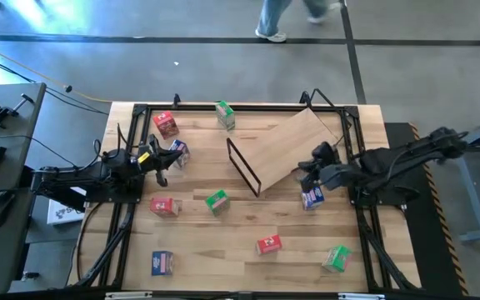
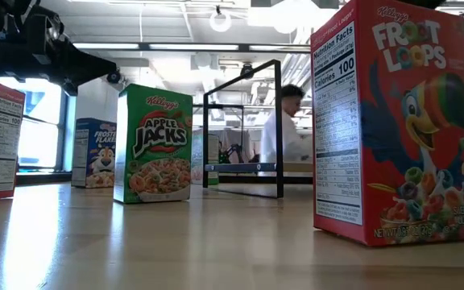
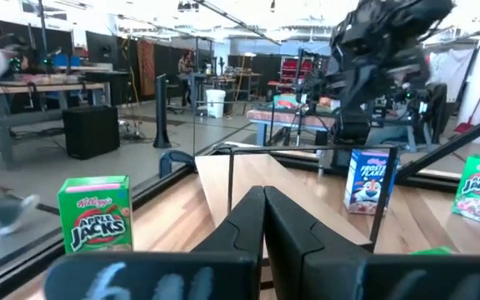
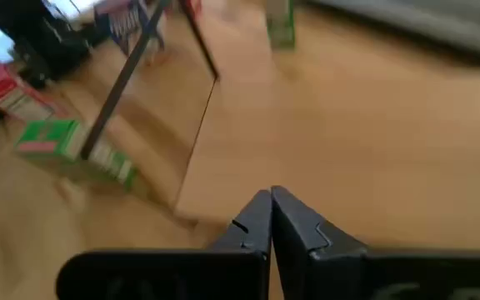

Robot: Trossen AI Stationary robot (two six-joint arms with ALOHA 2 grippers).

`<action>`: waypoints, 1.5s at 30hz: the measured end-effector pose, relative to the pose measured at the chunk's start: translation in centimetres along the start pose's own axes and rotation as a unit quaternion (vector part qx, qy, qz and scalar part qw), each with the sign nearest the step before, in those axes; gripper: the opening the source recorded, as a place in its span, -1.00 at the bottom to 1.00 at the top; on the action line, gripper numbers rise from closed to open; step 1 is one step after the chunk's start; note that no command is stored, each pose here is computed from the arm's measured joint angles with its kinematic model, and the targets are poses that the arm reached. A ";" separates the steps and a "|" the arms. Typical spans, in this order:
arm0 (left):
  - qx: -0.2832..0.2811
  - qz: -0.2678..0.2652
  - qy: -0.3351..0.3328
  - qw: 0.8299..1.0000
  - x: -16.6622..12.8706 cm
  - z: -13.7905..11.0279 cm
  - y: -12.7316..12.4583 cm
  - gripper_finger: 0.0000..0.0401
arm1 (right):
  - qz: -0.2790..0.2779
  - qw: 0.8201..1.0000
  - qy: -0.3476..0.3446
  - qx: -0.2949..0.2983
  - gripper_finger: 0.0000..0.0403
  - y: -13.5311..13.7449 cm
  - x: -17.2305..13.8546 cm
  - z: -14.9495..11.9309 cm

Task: Stack cereal on shelf
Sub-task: Put the bottom green cereal box on the shelf

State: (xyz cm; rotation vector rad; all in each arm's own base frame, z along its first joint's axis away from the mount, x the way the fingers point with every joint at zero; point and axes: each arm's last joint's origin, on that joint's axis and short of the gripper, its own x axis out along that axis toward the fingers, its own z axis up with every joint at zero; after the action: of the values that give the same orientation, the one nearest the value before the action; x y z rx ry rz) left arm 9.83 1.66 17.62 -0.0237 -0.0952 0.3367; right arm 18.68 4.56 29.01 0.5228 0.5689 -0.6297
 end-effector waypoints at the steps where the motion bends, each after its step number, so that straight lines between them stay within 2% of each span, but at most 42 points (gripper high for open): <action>1: 0.001 0.000 0.001 1.000 0.0 0.0 0.0 -0.99 | -0.003 1.000 0.020 0.014 -1.00 0.9 -0.3 0.2; 6: -0.001 0.000 0.004 1.000 0.0 -0.1 0.0 -0.99 | -0.039 0.988 0.122 0.091 -1.00 5.5 -1.8 -0.1; 10: -0.010 0.000 0.007 1.000 0.0 -0.1 0.0 -0.99 | -0.126 0.959 0.203 0.154 -1.00 8.1 -3.2 -1.8; 14: -0.012 0.001 0.021 1.000 0.0 -0.4 0.0 -0.99 | -0.223 0.913 0.265 0.216 -1.00 10.2 -4.6 -4.0; 17: -0.009 0.001 0.031 0.999 0.0 -0.6 0.0 -0.99 | -0.261 0.872 0.322 0.261 -1.00 11.8 -5.4 -5.7; 19: -0.010 0.001 0.033 0.999 0.0 -0.6 0.0 -0.99 | -0.283 0.845 0.367 0.268 -0.96 12.7 -5.7 -6.7; 22: -0.016 0.001 0.033 0.999 0.0 -0.6 0.0 -0.99 | -0.334 0.800 0.420 0.268 -0.83 13.4 -5.3 -7.9; 25: -0.017 0.001 0.032 0.999 0.0 -0.6 0.0 -0.99 | -0.364 0.765 0.455 0.274 -0.62 13.6 -5.1 -8.5; 27: -0.017 0.001 0.032 0.999 0.0 -0.6 0.0 -0.99 | -0.377 0.750 0.465 0.281 -0.47 13.6 -5.3 -8.7; 30: -0.017 0.001 0.032 0.999 0.0 -0.6 0.0 -0.99 | -0.382 0.739 0.470 0.294 -0.25 13.7 -5.3 -8.8; 35: -0.028 0.002 0.032 0.999 0.0 -0.6 0.0 -0.99 | -0.364 0.747 0.459 0.312 -0.01 13.9 -5.0 -9.5; 41: -0.030 0.002 0.032 0.999 0.0 -0.6 0.0 -0.99 | -0.358 0.745 0.469 0.312 0.07 14.2 -5.5 -10.3; 45: -0.031 0.002 0.032 0.999 0.0 -0.6 0.0 -0.99 | -0.351 0.761 0.461 0.292 0.07 14.0 -5.8 -10.5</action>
State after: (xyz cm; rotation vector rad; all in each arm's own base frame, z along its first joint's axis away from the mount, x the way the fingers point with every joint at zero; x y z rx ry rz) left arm 9.87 1.67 16.98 -0.0953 -0.0413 0.3361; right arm 20.69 22.89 28.87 1.2631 1.5753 -1.2939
